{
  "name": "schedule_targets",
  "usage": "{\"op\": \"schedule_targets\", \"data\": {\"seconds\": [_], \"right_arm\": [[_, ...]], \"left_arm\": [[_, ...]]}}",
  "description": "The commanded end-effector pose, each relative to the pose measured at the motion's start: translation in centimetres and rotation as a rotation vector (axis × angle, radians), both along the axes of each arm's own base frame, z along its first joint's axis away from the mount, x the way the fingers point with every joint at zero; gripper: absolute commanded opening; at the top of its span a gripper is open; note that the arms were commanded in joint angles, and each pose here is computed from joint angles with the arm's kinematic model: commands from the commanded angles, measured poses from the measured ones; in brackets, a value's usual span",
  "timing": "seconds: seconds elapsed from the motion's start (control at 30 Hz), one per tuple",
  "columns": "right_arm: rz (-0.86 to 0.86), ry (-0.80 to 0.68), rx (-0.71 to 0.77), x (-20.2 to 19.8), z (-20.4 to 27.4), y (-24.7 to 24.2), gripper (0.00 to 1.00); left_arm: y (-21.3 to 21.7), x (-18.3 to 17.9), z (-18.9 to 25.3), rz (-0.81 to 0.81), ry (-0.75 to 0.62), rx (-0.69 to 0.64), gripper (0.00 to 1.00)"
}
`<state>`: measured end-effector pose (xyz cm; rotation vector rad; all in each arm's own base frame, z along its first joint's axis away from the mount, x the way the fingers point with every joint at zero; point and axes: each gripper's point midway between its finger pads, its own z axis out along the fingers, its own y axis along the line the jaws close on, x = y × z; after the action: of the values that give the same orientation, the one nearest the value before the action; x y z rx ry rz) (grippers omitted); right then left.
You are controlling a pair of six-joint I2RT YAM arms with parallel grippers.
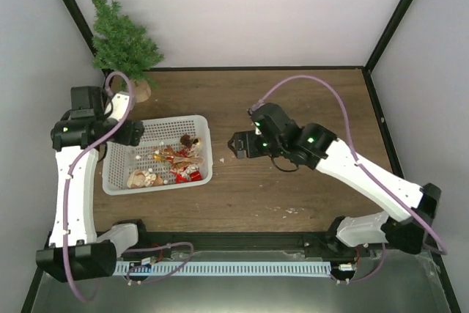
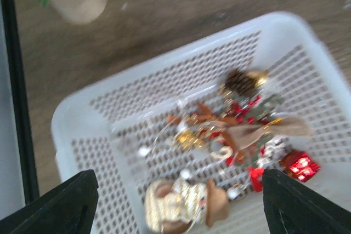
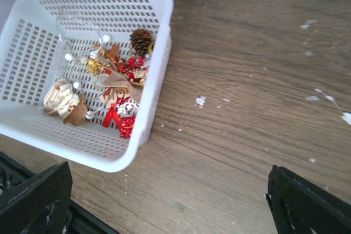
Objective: Decorate the small christmas tree
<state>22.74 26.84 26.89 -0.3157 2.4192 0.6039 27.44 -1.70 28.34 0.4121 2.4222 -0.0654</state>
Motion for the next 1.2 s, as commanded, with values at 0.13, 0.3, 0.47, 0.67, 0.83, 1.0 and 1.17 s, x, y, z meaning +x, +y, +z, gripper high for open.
{"op": "schedule_targets", "data": {"seconds": [0.13,0.3,0.47,0.67,0.83,1.0,1.17], "right_arm": [[0.138,0.017,0.082,2.1,1.5,6.9,0.62],[0.155,0.166,0.075,4.1,-2.2,8.6,0.61],[0.174,0.275,0.065,5.3,-5.7,9.8,0.62],[0.215,0.366,0.039,5.3,-8.9,11.4,0.65],[0.229,0.395,0.028,5.7,-10.6,12.3,0.65],[0.235,0.417,0.008,5.9,-12.2,13.4,0.65],[0.237,0.453,-0.032,5.5,-14.5,14.2,0.63]], "left_arm": [[5.5,-1.3,-5.6,0.156,0.131,-0.021,0.72],[7.8,-1.5,-8.1,0.241,0.173,0.003,0.72],[10.4,-2.4,-9.9,0.342,0.199,0.044,0.76],[12.8,-3.4,-11.7,0.404,0.237,0.042,0.78],[13.6,-3.8,-12.2,0.417,0.252,0.001,0.79],[12.8,-3.9,-12.1,0.384,0.262,-0.038,0.79],[11.5,-3.5,-11.6,0.346,0.259,-0.113,0.79]]}}
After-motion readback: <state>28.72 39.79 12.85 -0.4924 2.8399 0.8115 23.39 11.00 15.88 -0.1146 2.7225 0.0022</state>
